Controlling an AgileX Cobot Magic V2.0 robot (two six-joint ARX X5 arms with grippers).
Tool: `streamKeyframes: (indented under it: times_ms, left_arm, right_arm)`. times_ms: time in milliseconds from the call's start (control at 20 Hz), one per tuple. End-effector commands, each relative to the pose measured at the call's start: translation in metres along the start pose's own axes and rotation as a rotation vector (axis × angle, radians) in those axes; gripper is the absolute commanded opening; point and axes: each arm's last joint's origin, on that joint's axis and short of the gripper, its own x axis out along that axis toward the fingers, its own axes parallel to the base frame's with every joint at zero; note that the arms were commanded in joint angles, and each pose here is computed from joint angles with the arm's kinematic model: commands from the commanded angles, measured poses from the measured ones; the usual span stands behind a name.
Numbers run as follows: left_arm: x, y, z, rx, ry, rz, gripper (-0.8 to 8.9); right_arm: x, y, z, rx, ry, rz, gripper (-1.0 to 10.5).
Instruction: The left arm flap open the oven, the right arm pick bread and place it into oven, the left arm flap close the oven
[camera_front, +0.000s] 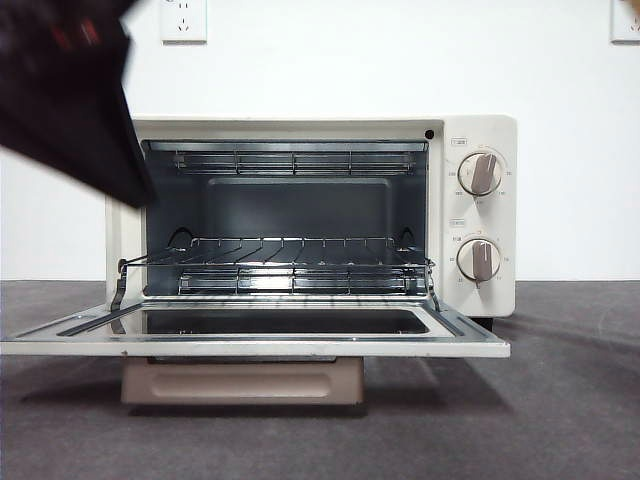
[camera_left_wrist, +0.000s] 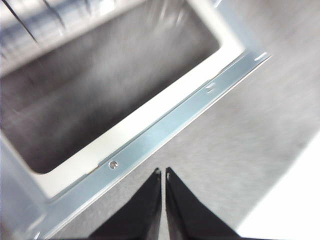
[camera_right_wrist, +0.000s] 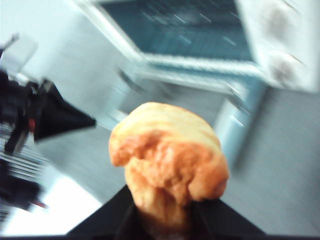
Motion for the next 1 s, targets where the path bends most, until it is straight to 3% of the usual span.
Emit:
streamKeyframes:
  times_ms: [50, 300, 500, 700, 1000]
  left_arm:
    - [-0.037, -0.009, 0.002, 0.008, -0.107, -0.018, 0.16]
    - [-0.104, -0.016, -0.018, -0.035, -0.304, -0.002, 0.16]
    - [-0.128, -0.018, -0.041, -0.060, -0.354, -0.015, 0.17]
    - [-0.140, -0.018, -0.051, -0.052, -0.404, -0.025, 0.17]
    - [-0.142, -0.018, -0.053, -0.050, -0.415, -0.027, 0.17]
  right_arm:
    - [0.015, 0.004, 0.013, 0.021, -0.002, 0.061, 0.7]
    - [0.075, 0.016, 0.028, -0.010, 0.015, 0.076, 0.7]
    - [0.137, 0.026, 0.029, 0.009, 0.007, 0.097, 0.7]
    - [0.190, 0.018, 0.027, 0.057, -0.060, 0.032, 0.7]
    - [0.234, 0.005, 0.028, 0.126, -0.157, -0.044, 0.7]
